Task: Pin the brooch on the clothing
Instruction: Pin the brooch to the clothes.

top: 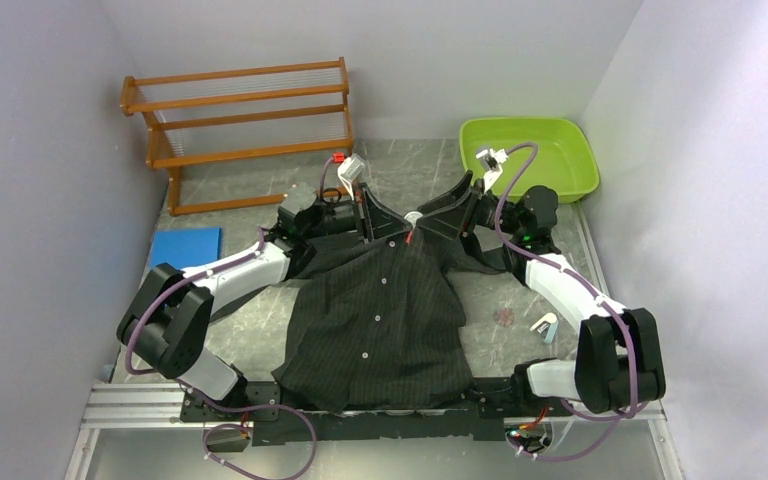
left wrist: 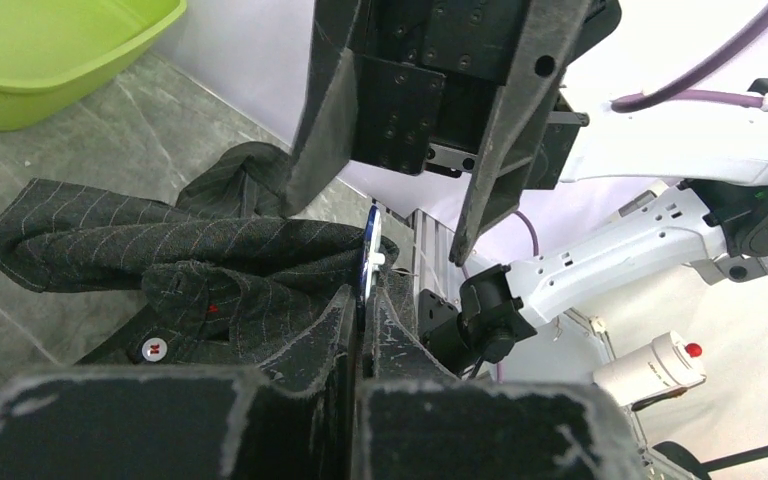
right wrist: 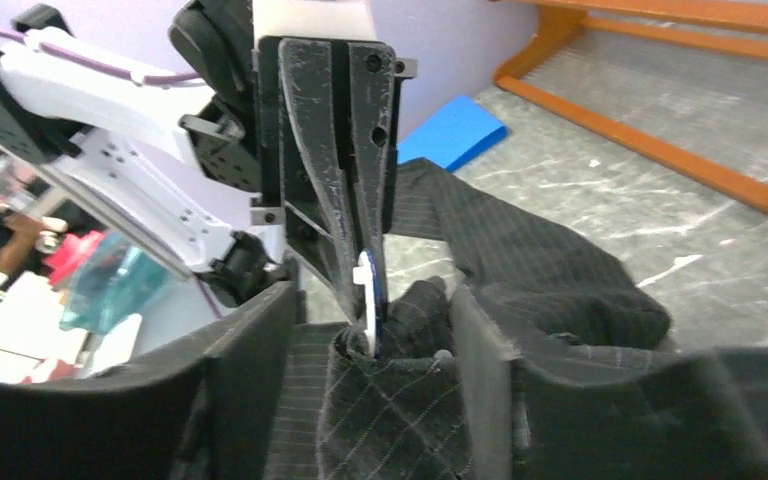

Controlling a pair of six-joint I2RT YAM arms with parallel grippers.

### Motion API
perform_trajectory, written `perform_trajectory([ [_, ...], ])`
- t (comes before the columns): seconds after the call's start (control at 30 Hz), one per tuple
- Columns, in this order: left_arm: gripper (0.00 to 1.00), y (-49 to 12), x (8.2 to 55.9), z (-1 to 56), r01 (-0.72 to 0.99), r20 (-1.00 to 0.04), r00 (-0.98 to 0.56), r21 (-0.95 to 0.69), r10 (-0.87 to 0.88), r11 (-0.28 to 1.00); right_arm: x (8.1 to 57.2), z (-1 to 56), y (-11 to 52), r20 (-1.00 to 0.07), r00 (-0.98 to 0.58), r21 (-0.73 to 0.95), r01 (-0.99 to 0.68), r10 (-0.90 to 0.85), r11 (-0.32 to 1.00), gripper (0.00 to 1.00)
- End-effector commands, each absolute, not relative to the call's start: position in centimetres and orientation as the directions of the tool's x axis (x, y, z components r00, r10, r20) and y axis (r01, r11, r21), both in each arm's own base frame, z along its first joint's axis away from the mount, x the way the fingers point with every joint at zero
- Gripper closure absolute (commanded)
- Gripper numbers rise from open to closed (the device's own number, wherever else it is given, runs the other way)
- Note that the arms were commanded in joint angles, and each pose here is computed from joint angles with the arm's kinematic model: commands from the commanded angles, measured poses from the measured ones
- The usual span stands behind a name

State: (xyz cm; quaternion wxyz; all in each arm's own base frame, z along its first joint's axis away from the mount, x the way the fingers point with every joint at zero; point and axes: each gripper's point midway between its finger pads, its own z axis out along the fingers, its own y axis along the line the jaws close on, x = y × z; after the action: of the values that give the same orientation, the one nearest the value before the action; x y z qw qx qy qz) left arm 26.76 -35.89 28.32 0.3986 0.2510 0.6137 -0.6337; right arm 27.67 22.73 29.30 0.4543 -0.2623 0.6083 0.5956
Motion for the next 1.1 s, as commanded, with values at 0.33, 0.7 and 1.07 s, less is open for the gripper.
perform_trajectory([
  [0.33, 0.97, -35.5, 24.7, 31.1, 0.87, -0.856, -0.477, -0.492, -0.197, 0.027, 25.3, 29.8, 22.1, -0.943, -0.3, 0.323, -0.929, 0.144, 0.179, 0.14],
  [0.7, 0.97, -35.8, 23.7, 31.6, 0.883, -0.87, -0.458, -0.469, -0.184, 0.022, 25.2, 29.7, 22.6, -0.933, -0.333, 0.349, -0.929, 0.134, 0.12, 0.54],
  [1.07, 0.97, -36.2, 23.5, 31.4, 0.886, -0.88, -0.449, -0.461, -0.156, 0.048, 26.3, 29.0, 23.0, -0.917, -0.382, 0.396, -0.904, 0.116, 0.158, 0.74],
])
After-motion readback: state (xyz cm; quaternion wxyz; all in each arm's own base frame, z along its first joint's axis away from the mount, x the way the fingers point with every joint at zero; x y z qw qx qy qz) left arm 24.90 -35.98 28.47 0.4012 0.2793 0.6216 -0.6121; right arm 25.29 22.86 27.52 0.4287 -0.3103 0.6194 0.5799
